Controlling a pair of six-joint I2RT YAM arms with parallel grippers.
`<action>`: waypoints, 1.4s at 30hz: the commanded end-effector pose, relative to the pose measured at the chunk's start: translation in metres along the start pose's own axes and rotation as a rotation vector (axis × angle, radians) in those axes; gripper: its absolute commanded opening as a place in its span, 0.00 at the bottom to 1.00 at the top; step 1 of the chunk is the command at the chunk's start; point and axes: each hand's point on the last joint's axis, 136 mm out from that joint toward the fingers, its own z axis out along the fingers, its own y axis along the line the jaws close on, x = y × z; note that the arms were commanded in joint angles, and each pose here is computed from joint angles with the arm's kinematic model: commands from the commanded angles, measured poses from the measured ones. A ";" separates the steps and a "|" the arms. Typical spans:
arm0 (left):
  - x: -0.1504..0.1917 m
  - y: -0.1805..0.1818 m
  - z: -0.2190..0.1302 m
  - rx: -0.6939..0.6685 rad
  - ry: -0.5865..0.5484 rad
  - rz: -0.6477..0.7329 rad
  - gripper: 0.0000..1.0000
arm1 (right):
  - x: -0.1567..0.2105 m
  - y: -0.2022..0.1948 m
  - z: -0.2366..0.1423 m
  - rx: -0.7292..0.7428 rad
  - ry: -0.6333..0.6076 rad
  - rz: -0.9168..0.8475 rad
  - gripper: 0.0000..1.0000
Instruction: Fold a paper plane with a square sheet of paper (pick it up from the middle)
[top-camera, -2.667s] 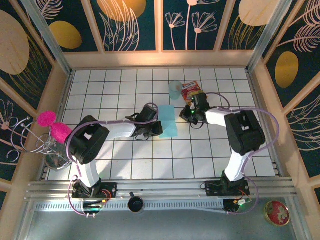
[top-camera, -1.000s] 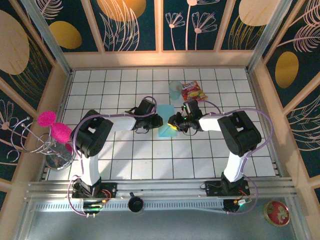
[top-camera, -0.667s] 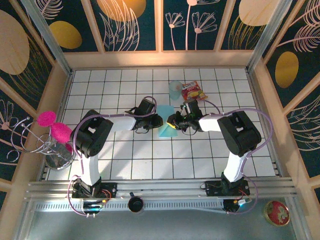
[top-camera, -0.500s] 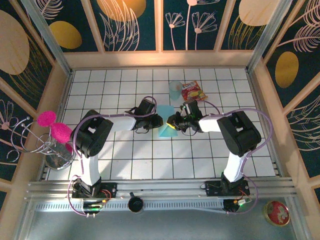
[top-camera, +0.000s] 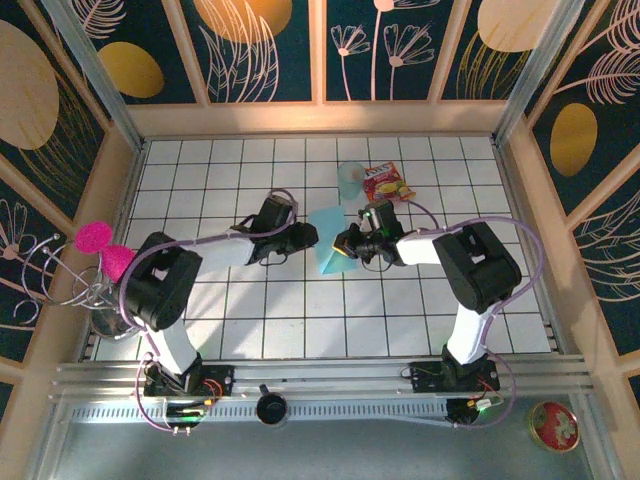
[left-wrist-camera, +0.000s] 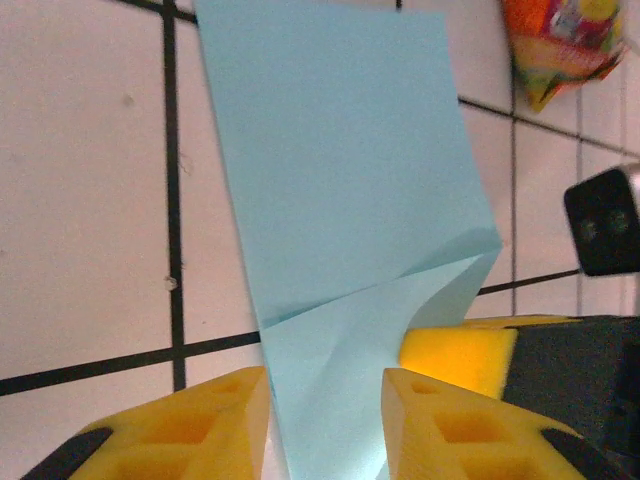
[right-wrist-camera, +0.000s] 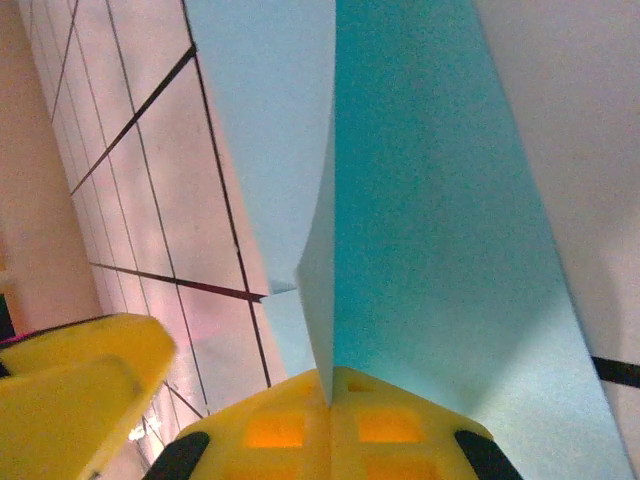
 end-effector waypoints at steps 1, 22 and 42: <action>-0.021 -0.017 -0.028 0.090 -0.085 -0.021 0.43 | -0.015 0.035 -0.021 -0.101 -0.088 -0.138 0.00; -0.016 -0.098 -0.106 0.734 -0.064 -0.181 0.88 | -0.006 0.147 -0.090 -0.524 -0.103 -0.301 0.01; -0.011 -0.087 -0.084 0.665 -0.024 -0.155 0.30 | -0.009 0.129 -0.093 -0.497 -0.096 -0.239 0.10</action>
